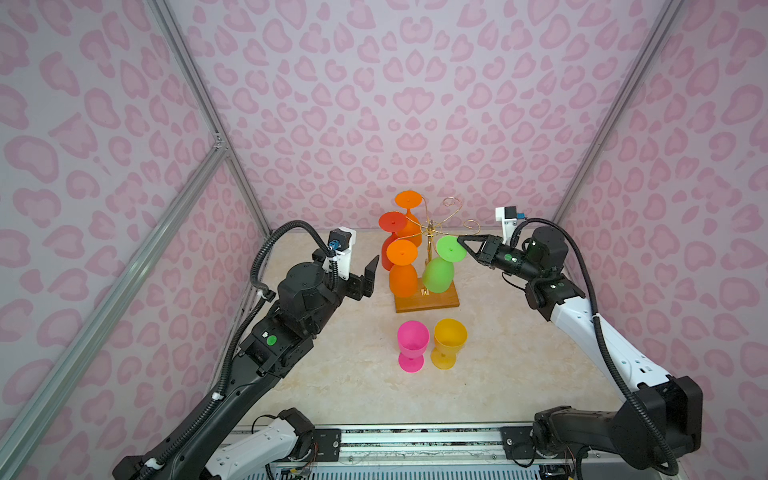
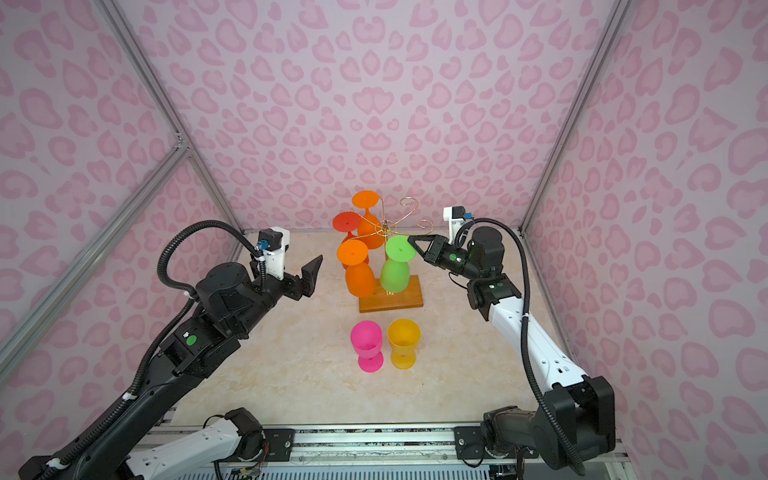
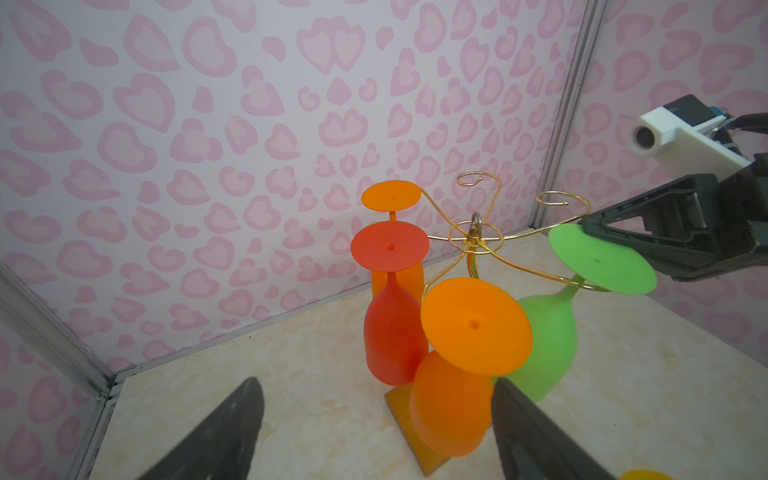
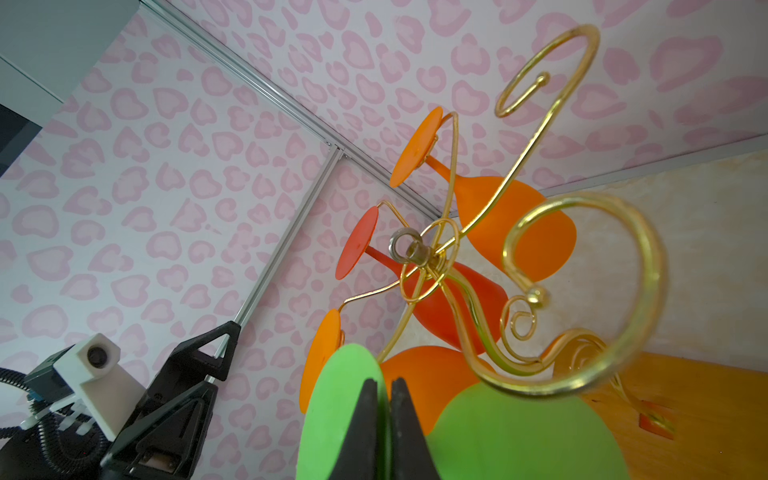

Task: Take the wine glass off the wine glass rack
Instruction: 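Reach the right gripper to the green glass's foot on the rack, then close the right gripper on the green glass's foot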

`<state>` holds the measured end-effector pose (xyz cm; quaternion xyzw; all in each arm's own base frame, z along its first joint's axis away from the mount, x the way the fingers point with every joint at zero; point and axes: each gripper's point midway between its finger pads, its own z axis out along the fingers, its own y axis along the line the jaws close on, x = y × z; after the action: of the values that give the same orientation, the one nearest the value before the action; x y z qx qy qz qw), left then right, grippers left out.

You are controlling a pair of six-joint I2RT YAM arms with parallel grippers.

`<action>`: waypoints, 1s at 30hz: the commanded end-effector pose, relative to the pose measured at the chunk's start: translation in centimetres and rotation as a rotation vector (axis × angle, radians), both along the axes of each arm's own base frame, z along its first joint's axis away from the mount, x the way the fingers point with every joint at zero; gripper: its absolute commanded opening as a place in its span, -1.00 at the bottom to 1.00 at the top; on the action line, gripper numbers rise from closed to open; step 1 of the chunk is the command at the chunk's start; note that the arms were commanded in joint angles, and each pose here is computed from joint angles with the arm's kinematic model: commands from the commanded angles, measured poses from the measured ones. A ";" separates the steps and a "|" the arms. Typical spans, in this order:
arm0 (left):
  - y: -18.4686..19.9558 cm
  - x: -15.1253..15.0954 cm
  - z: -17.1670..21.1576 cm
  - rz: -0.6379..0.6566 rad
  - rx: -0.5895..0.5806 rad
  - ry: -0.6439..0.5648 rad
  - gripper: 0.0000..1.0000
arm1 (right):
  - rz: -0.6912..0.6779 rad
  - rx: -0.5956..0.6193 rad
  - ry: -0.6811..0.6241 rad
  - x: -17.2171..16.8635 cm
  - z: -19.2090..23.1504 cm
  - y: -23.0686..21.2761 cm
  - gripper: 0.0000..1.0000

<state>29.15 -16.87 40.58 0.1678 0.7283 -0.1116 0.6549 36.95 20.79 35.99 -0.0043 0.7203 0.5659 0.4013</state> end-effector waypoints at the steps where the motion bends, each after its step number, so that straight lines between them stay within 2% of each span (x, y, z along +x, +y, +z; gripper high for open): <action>1: 0.0 0.0 0.9 -0.004 -0.031 -0.029 0.74 | 0.047 0.047 -0.022 -0.4 0.9 0.6 -0.89; 7: 0.1 0.0 0.8 -0.001 -0.027 -0.026 0.74 | 0.067 0.087 -0.018 -0.5 1.6 0.6 -1.00; 23: 0.1 0.1 0.4 -0.004 -0.023 -0.017 0.74 | 0.127 0.211 -0.027 -1.1 4.3 -0.4 -1.00; 30: 0.0 0.1 0.4 -0.007 -0.023 -0.016 0.74 | 0.137 0.213 -0.008 -1.4 3.7 -0.6 -1.00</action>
<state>29.14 -16.72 40.41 0.1688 0.7289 -0.1126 0.6539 36.14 20.03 39.44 -0.0006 0.6588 0.6576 0.3655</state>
